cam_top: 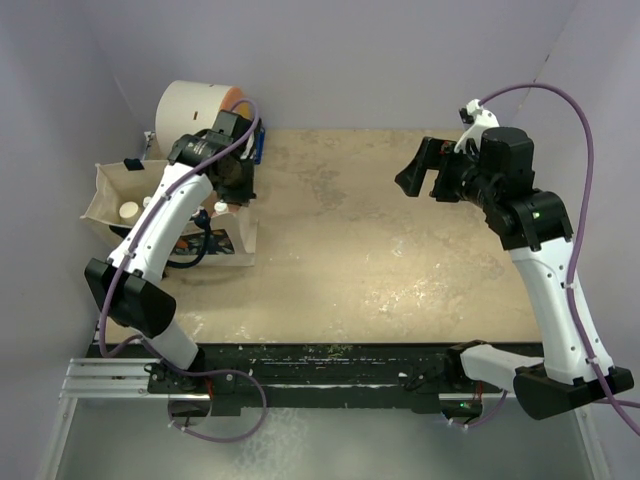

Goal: Take the personal care products out of the canvas bag

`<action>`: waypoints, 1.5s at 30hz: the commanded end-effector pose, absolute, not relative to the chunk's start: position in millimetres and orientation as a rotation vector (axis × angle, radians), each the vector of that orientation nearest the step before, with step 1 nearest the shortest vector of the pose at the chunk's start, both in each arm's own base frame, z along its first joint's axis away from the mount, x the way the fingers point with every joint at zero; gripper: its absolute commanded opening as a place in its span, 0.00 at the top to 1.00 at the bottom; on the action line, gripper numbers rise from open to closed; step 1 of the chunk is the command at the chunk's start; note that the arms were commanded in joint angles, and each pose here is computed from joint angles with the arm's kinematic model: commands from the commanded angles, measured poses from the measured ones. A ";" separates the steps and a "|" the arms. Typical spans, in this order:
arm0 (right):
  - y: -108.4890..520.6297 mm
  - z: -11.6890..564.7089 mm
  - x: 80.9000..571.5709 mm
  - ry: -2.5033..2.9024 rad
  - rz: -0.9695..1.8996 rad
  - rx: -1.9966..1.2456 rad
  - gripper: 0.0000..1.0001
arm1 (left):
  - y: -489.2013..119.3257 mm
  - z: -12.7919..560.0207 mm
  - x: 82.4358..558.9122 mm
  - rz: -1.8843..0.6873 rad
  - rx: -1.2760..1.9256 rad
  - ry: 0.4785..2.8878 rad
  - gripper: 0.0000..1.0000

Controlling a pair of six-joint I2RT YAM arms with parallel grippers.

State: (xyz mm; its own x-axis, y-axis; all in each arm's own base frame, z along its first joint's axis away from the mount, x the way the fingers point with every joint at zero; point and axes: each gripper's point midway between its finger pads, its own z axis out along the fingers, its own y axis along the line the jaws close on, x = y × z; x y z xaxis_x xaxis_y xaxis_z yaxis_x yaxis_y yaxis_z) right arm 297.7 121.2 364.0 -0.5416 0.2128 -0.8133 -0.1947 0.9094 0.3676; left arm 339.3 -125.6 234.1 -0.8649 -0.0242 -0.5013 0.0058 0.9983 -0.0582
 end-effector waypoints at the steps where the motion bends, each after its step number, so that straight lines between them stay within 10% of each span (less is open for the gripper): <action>1: 123.2 380.0 297.4 2.012 0.551 0.011 0.00 | -155.2 249.4 337.4 -0.313 0.057 2.565 1.00; 33: 120.9 359.7 283.9 2.070 0.553 0.026 0.00 | -364.7 316.3 264.5 -0.996 0.359 2.334 1.00; 45: 161.9 361.2 283.1 2.057 0.780 -0.185 0.00 | -312.6 342.8 244.7 -0.860 0.348 2.274 0.32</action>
State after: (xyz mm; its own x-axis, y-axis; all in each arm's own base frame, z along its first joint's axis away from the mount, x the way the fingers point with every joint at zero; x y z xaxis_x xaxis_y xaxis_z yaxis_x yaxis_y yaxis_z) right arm 282.1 140.9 351.2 -0.5921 0.1960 -0.7817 -0.2845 0.8567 0.4303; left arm 257.6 -336.0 280.1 -0.8265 0.0840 -0.5567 0.4034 0.7781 -0.4815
